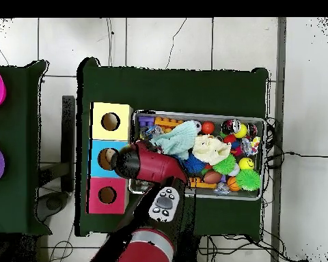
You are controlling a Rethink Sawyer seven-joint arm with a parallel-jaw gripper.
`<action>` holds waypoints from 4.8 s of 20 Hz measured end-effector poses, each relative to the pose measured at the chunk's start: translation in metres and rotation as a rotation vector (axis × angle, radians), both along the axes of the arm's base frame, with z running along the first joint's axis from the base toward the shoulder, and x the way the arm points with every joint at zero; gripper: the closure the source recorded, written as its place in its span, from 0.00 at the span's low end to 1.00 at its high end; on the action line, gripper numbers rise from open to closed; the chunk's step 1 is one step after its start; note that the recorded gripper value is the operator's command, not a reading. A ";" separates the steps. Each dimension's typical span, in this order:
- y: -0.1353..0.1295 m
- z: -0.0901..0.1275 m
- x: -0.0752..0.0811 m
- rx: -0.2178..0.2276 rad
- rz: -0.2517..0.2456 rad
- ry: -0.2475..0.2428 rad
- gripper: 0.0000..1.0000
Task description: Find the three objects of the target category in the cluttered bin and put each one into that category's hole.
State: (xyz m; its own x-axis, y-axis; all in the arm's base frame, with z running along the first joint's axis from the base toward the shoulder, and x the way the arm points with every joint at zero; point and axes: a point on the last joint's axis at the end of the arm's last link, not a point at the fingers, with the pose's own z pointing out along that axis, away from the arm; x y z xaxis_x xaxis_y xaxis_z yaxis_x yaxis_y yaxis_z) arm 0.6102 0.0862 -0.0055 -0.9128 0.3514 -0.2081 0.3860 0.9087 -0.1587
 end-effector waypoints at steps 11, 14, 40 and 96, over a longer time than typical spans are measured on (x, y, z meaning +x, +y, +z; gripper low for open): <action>0.009 -0.018 0.017 -0.049 0.004 -0.075 1.00; 0.008 -0.019 0.017 -0.048 -0.002 -0.073 1.00; -0.188 0.101 0.044 0.014 -0.215 0.032 1.00; -0.104 0.089 0.075 0.093 0.103 0.025 0.00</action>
State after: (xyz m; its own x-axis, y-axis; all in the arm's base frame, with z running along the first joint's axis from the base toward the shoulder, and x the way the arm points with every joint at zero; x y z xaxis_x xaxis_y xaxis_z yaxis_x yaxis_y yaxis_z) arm 0.6854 -0.0176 0.0835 -0.9495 0.2724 -0.1554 0.2870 0.9546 -0.0803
